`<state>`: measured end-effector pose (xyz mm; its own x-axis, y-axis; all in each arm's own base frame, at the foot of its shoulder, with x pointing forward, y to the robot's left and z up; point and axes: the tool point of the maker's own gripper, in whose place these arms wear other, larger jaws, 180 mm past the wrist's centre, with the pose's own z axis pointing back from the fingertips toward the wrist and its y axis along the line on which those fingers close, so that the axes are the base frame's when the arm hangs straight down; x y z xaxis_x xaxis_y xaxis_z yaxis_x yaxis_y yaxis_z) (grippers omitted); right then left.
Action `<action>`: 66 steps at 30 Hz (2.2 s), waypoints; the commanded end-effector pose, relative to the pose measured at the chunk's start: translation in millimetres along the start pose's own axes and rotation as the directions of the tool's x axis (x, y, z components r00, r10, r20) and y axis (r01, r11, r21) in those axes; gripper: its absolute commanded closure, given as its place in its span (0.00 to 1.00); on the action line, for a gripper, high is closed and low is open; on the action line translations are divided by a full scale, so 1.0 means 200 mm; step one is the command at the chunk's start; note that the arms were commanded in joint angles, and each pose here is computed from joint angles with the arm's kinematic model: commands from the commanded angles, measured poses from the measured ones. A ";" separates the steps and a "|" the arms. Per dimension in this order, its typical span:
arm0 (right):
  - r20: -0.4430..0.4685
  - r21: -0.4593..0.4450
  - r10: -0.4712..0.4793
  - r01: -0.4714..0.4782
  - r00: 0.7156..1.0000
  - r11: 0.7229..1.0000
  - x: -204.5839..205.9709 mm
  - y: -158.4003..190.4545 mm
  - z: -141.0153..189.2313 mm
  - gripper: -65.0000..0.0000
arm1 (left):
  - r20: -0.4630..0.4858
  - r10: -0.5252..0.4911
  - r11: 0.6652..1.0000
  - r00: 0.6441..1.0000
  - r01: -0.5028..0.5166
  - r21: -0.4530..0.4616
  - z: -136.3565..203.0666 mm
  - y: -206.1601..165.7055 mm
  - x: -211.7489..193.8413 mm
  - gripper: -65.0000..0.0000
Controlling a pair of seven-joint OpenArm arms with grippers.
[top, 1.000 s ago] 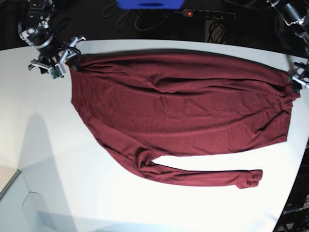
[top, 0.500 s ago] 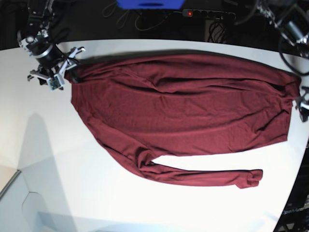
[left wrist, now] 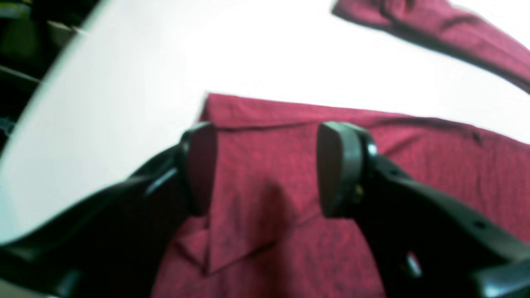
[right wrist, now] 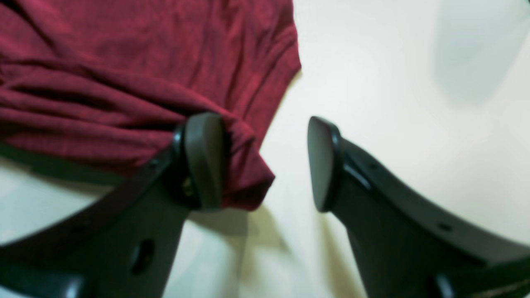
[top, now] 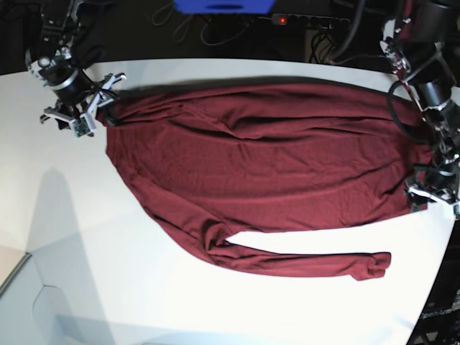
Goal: Layout the t-shirt on the table in an organized manner, then fold the t-shirt properly
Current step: 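Move the left gripper along the shirt side toward the hem and grasp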
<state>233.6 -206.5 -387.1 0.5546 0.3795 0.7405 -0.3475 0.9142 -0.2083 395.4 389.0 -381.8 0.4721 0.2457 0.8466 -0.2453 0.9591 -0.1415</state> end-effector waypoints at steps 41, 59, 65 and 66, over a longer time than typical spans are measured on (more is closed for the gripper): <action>0.100 -0.181 -0.066 0.084 0.993 0.980 0.11 -0.28 0.09 0.50 | 0.090 0.081 0.997 0.993 -0.081 -0.006 -0.10 0.06 0.09 0.46; 0.100 -0.176 -0.069 0.086 0.993 0.981 0.11 -0.27 0.08 0.50 | 0.052 0.198 0.980 0.979 -0.198 0.005 -0.02 0.13 -0.17 0.46; 0.099 -0.175 -0.069 0.086 0.993 0.981 0.11 -0.27 0.08 0.50 | 0.054 0.198 0.980 0.979 -0.199 0.007 -0.02 0.13 -0.16 0.47; 0.099 -0.175 -0.069 0.086 0.993 0.981 0.11 -0.27 0.08 0.50 | 0.054 0.199 0.980 0.978 -0.200 0.007 -0.02 0.13 -0.16 0.47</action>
<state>244.7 -250.1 -362.8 0.5447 0.2973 0.7842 -0.1684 0.9548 -0.2451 374.3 400.3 -420.4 0.3559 0.4361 0.8265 -0.3346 0.8853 -0.3230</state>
